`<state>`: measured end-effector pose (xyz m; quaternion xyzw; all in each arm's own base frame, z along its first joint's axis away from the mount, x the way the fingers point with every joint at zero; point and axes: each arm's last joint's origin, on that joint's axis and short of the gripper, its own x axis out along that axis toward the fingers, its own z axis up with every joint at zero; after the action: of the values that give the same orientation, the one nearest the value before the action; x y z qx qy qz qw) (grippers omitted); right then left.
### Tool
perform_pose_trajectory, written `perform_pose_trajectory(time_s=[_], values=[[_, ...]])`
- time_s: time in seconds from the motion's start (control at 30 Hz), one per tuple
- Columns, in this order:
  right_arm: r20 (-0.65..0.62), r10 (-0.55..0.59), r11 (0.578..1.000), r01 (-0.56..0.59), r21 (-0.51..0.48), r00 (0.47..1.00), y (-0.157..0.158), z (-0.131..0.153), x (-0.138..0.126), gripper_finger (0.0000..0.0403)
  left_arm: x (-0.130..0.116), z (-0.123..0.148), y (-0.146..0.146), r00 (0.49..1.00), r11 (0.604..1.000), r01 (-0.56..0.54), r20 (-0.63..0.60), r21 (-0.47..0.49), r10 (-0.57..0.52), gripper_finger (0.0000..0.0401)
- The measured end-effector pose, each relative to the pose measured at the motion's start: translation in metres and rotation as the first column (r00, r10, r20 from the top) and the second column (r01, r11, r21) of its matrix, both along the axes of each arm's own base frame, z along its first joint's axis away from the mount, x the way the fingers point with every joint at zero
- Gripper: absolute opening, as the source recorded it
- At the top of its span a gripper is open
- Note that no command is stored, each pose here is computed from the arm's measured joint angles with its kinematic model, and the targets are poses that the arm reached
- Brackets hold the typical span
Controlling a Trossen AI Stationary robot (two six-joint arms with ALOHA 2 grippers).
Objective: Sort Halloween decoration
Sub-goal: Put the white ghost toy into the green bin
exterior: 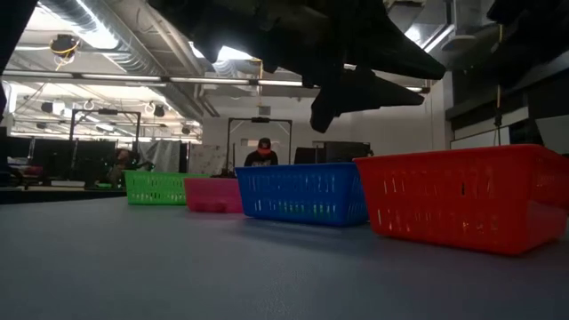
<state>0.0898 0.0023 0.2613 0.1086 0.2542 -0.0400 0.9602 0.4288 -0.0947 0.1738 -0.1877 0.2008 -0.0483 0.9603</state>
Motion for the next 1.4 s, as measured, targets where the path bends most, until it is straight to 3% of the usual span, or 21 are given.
perform_pose_trajectory(time_s=[0.2,0.43,0.7,0.93,1.4], values=[[0.175,-0.001,1.000,0.000,0.008,0.985,-0.001,0.010,-0.028,0.0008,0.000,0.001,0.001,1.000,0.999,0.014,0.013,0.037,-0.014,0.0144],[0.401,0.020,0.998,0.006,-0.064,0.916,-0.002,-0.005,-0.036,0.0017,-0.001,0.029,0.025,0.995,0.993,-0.020,0.095,0.116,0.009,0.0144],[0.479,0.090,0.986,-0.012,-0.164,0.873,-0.001,-0.040,-0.014,0.0005,-0.009,0.066,0.066,0.983,0.987,-0.118,0.153,0.113,0.100,0.0144],[0.548,0.192,0.977,-0.107,-0.183,0.814,0.003,-0.064,-0.001,0.0002,-0.015,0.083,0.095,0.973,0.964,-0.166,0.196,0.210,0.125,0.0143],[0.559,0.208,0.971,-0.100,-0.217,0.803,0.003,-0.068,0.001,0.0002,-0.037,0.101,0.177,0.942,0.913,-0.324,0.171,0.247,0.287,0.0143]])
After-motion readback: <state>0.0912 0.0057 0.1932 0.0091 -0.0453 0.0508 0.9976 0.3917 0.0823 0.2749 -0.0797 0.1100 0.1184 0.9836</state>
